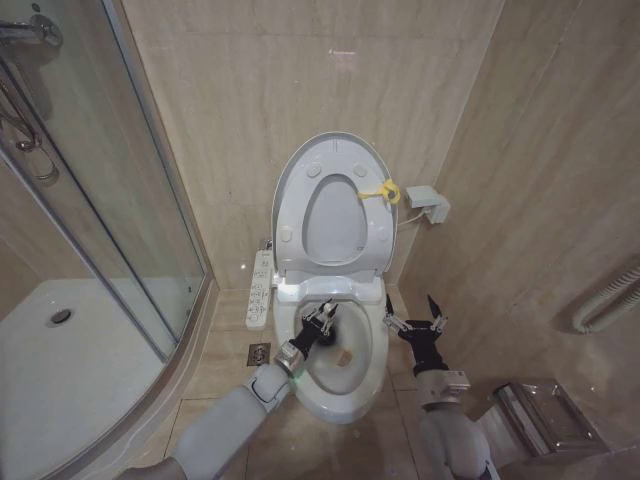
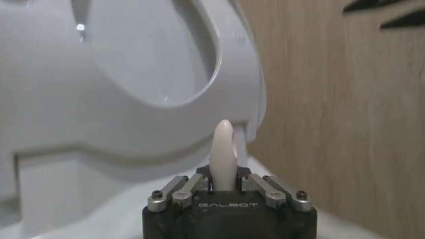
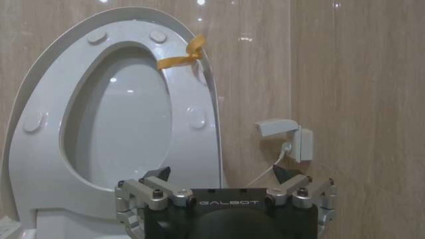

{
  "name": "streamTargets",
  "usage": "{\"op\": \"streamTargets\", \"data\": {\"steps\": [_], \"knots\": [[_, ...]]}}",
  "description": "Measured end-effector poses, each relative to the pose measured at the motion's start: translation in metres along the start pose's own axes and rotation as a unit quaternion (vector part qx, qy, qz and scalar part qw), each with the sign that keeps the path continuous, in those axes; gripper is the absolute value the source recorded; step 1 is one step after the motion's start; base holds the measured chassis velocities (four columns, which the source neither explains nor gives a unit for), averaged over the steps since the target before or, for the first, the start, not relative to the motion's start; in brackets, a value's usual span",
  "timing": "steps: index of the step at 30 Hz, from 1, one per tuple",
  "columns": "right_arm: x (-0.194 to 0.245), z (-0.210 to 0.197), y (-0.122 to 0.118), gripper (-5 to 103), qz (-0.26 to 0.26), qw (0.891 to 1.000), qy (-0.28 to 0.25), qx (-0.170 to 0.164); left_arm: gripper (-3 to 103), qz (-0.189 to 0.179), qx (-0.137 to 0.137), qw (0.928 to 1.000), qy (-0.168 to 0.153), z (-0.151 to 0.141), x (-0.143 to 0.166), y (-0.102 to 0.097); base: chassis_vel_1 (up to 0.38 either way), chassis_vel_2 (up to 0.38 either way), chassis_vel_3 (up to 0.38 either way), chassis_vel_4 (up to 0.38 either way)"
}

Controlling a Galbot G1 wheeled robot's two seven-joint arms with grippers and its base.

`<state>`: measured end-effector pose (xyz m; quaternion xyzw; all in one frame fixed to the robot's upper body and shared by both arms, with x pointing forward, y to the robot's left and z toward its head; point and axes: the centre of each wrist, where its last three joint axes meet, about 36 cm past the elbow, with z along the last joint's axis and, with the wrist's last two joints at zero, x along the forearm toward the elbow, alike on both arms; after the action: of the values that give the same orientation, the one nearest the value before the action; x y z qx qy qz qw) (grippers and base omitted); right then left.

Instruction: Open the toilet lid, clean the toilet bowl with a toilet brush, close the toilet lid, and flush.

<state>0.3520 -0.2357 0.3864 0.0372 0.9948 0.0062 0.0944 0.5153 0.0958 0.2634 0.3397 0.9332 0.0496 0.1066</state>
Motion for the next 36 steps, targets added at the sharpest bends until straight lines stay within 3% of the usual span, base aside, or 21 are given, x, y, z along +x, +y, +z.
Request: {"op": "streamTargets", "data": {"steps": [5,12,18,23,31,36], "knots": [[0.000,0.000,0.000,100,0.000,1.000,0.000,0.000,22,0.007,0.011,0.9997,-0.022,-0.017,-0.004,-0.014,0.000,0.000,0.000,0.000],[0.000,0.000,0.000,100,0.000,1.000,0.000,0.000,22,0.033,0.037,0.9970,-0.060,-0.055,-0.007,-0.051,0.000,0.000,0.000,0.000],[0.000,0.000,0.000,100,0.000,1.000,0.000,0.000,22,0.044,0.056,0.9952,-0.068,-0.062,-0.008,-0.072,0.000,0.000,0.000,0.000],[0.000,0.000,0.000,100,0.000,1.000,0.000,0.000,22,0.041,0.047,0.9967,-0.052,-0.041,-0.003,-0.064,0.000,0.000,0.000,0.000],[0.000,0.000,0.000,100,0.000,1.000,0.000,0.000,22,0.023,0.013,0.9994,-0.023,-0.004,-0.001,-0.029,0.000,0.000,0.000,0.000],[0.000,0.000,0.000,100,0.000,1.000,0.000,0.000,22,0.025,0.015,0.9991,-0.031,-0.008,-0.005,-0.033,0.000,0.000,0.000,0.000]]}}
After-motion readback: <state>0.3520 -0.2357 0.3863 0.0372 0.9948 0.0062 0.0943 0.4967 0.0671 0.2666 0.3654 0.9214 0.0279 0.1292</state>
